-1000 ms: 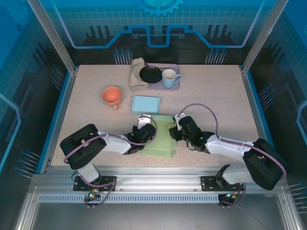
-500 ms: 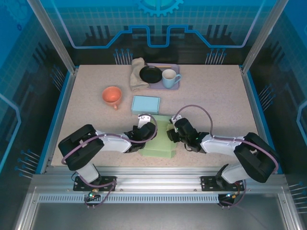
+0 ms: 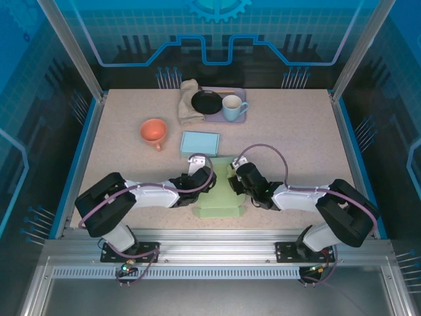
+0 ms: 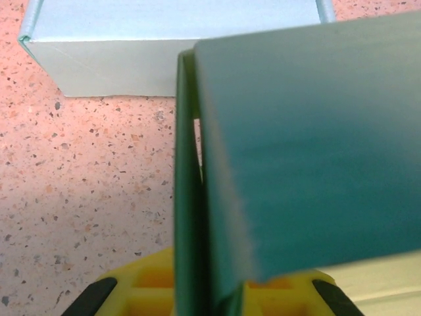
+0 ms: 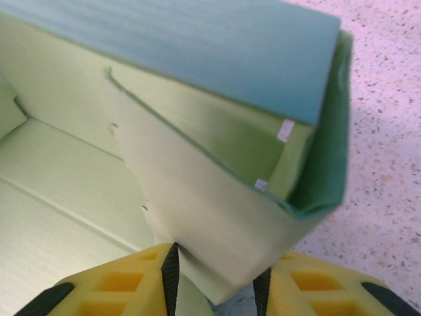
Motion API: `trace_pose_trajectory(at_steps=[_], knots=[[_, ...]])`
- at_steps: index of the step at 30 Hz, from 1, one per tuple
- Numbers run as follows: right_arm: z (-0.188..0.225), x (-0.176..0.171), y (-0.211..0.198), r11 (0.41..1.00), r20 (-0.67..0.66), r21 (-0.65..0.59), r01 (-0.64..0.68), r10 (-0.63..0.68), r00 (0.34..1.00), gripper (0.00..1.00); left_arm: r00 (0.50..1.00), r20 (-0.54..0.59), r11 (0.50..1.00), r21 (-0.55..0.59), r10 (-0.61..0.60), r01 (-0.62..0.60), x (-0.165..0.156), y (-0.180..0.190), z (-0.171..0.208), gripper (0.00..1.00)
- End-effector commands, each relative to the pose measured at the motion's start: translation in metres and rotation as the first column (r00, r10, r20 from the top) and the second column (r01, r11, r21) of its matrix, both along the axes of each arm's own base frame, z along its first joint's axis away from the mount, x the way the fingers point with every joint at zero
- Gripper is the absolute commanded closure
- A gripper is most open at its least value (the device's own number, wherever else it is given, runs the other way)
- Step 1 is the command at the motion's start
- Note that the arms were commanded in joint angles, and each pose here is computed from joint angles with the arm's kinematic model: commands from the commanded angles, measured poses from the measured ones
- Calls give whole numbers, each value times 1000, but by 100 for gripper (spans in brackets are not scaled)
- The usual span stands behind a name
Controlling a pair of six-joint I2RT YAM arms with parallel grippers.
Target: Fold the paper box
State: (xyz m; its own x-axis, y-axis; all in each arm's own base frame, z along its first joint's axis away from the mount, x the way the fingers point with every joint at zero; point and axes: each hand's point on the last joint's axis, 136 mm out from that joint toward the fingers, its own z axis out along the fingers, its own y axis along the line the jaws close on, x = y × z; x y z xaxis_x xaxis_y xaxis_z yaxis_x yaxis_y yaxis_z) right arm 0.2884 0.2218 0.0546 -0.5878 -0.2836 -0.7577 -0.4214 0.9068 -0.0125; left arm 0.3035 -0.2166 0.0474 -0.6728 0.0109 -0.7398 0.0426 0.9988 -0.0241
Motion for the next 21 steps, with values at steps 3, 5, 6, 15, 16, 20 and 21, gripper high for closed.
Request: trace_pose_trajectory(at_steps=[3,5,6,15,16,20,21], knots=[[35,17,2,999,130,18,46,-48,990,64,997,-52,996,-78,-56,52,-10,-16,11,86],[36,20,-1,998,144,6,64,-64,988,65,996,-57,994,-97,-64,58,-12,-17,14,85],[37,21,-2,997,150,1,71,-70,986,65,996,-58,992,-106,-70,64,-13,-18,16,85],[35,26,-19,981,168,-16,195,-190,967,76,995,-64,996,-56,71,-75,-14,7,27,85],[35,27,-23,973,172,-20,228,-222,960,77,991,-59,992,-42,120,-122,-12,13,29,85],[33,24,-45,915,206,-91,393,-369,906,79,970,-60,971,-35,234,-236,-12,26,34,84],[33,23,-51,893,214,-113,436,-407,888,79,965,-61,966,-41,254,-256,-12,28,35,84]])
